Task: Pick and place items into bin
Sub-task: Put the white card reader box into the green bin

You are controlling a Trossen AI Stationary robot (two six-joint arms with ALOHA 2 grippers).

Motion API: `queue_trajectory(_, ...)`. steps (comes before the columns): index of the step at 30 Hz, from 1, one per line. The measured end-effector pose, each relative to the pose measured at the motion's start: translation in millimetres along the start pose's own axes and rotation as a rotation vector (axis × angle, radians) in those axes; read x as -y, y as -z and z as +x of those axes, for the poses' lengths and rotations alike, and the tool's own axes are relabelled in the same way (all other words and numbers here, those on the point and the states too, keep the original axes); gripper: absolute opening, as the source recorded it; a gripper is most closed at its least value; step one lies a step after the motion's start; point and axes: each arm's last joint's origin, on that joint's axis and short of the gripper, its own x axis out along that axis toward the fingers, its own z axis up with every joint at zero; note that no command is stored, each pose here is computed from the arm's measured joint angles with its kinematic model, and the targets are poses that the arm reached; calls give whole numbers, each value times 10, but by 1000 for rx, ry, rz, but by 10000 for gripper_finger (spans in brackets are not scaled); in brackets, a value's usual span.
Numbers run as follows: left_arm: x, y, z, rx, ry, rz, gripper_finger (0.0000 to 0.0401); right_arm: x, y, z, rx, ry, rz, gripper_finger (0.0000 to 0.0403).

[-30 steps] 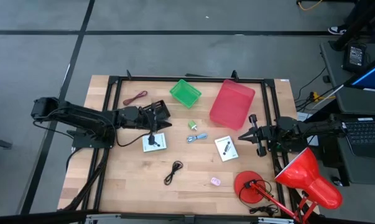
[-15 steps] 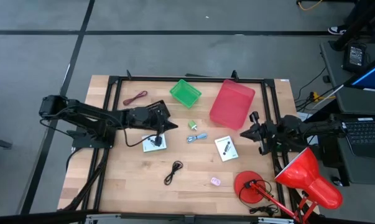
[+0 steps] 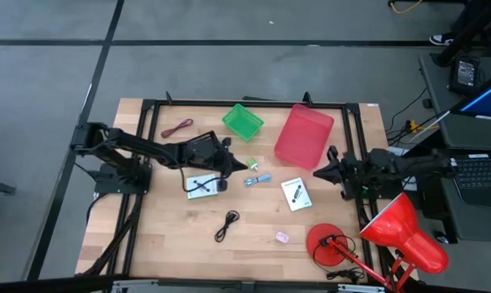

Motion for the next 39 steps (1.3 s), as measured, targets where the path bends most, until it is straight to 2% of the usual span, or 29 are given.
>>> queue_trajectory(5,-15,-83,118,-2,-1,51,2,-51,-147,73,-154,39,33,0)
queue_trajectory(13,-45,-110,143,2,-11,162,2,-183,-383,248,-506,146,140,0)
queue_trajectory(20,-206,-132,132,32,-60,103,2,-267,-507,368,-748,344,195,0)
queue_trajectory(24,-279,-101,142,21,-75,65,2,-299,-412,489,-834,419,177,0)
queue_trajectory(28,-310,-99,138,19,-92,101,2,-339,-228,636,-940,454,146,0)
queue_trajectory(35,-312,-98,138,17,-93,116,2,-403,43,722,-1100,578,263,0)
queue_trajectory(39,-312,-98,138,17,-93,117,2,-455,144,757,-1129,622,301,0)
